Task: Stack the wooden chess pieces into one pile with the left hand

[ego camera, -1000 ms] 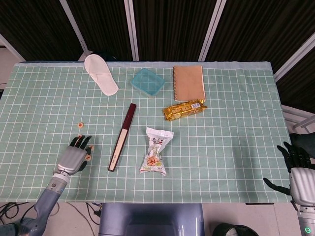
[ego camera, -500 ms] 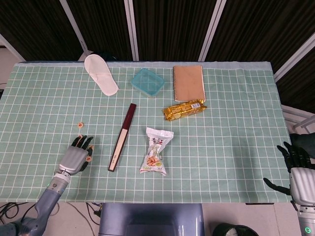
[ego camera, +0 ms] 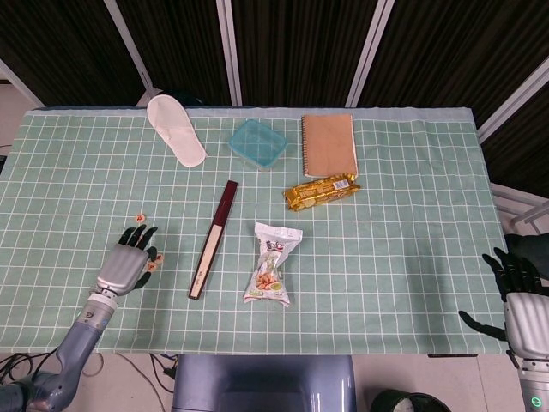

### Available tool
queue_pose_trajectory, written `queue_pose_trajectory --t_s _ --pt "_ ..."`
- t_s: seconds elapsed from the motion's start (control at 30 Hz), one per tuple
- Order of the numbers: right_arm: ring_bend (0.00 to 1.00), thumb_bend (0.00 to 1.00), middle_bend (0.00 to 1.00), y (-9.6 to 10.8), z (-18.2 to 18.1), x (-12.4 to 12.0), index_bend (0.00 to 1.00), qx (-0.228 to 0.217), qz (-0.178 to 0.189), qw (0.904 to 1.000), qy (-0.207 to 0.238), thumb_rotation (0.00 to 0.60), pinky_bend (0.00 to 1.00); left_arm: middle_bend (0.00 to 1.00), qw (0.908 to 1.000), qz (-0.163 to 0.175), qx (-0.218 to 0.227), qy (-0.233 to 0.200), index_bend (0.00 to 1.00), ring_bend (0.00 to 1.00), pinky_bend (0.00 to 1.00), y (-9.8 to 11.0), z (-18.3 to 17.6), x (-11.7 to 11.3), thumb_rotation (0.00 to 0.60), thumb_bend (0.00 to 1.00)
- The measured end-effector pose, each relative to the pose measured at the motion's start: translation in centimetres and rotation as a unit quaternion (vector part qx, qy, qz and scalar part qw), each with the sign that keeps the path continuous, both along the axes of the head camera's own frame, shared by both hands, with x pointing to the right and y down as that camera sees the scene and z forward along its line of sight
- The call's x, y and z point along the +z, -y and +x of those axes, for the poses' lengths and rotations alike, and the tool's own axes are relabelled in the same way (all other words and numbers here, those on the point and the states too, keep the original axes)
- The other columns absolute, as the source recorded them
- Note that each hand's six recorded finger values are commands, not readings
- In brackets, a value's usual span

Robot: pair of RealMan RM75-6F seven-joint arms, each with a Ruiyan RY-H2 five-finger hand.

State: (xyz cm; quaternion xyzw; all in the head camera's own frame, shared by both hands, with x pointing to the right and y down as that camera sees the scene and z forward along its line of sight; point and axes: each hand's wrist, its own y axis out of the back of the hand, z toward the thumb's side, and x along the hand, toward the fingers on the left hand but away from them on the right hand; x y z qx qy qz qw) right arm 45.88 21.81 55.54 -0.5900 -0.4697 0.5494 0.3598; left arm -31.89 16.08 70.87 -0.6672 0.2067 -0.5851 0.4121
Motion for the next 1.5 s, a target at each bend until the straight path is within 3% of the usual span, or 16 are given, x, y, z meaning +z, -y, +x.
queue_pose_trajectory --t_s 0.33,1.5 --pt "0.06 0.2 0.07 0.0 0.0 0.1 0.11 0.001 -0.001 1.0 -0.001 0.6 0.0 0.07 0.9999 0.003 -0.008 0.008 0.49 0.0 0.11 1.9 -0.2 0.2 0.6 0.31" --pt "0.06 0.2 0.07 0.2 0.1 0.2 0.11 0.009 0.0 1.0 -0.001 0.6 0.0 0.07 0.9992 -0.007 0.019 0.033 0.43 0.0 0.11 1.5 1.8 1.8 0.6 0.31"
